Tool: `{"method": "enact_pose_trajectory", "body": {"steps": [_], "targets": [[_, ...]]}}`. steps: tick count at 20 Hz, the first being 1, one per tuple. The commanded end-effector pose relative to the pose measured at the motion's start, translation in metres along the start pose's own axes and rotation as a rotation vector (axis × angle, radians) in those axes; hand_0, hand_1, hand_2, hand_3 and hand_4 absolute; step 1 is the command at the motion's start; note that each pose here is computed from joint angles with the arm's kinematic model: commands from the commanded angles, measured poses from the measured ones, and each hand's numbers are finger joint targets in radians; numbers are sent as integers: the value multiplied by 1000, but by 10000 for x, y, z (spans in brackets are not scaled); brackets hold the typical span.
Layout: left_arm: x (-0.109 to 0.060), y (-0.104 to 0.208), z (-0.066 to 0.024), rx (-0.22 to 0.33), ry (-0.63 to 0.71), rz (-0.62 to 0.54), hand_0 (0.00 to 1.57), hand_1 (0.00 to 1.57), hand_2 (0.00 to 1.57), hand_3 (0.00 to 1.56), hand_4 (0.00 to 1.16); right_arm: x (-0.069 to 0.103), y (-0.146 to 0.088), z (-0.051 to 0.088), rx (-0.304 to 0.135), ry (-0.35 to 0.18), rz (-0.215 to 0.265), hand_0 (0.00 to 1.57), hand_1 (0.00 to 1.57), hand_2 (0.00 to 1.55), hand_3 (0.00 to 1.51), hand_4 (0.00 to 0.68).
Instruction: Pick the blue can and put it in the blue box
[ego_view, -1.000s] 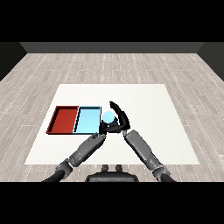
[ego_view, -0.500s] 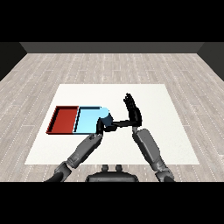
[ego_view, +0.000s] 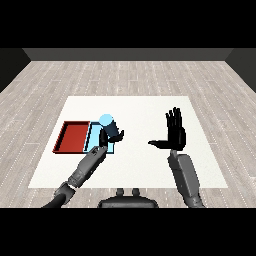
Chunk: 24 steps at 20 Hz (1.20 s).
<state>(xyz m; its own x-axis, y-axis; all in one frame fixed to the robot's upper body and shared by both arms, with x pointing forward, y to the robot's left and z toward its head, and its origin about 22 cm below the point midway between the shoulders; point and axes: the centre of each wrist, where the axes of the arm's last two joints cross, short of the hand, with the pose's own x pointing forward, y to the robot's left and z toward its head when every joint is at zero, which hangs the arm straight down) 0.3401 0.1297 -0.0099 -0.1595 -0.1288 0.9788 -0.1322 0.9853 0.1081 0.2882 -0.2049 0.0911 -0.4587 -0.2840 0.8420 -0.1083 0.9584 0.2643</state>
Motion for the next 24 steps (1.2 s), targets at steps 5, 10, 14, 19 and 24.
{"method": "enact_pose_trajectory", "body": {"steps": [5,10,14,19,24], "targets": [[-8,605,-530,97,101,-110,1571,1571,1571,1479,1131,24,-341,62,-71,-7,41,0,0,0,0,0],[-176,799,-674,142,228,-227,1571,1571,1571,1492,1102,-105,-459,196,-111,2,24,0,0,0,0,0],[-293,778,-711,169,384,-286,1571,1571,1571,1456,1023,-117,-383,85,-108,2,36,0,0,0,0,0],[-602,932,-488,187,517,-367,1549,1549,1424,1134,924,-290,-479,-62,-130,54,36,0,0,0,0,0],[-886,939,-179,146,712,-443,954,954,869,811,926,-238,-499,41,-115,59,29,0,0,0,0,0]]}}
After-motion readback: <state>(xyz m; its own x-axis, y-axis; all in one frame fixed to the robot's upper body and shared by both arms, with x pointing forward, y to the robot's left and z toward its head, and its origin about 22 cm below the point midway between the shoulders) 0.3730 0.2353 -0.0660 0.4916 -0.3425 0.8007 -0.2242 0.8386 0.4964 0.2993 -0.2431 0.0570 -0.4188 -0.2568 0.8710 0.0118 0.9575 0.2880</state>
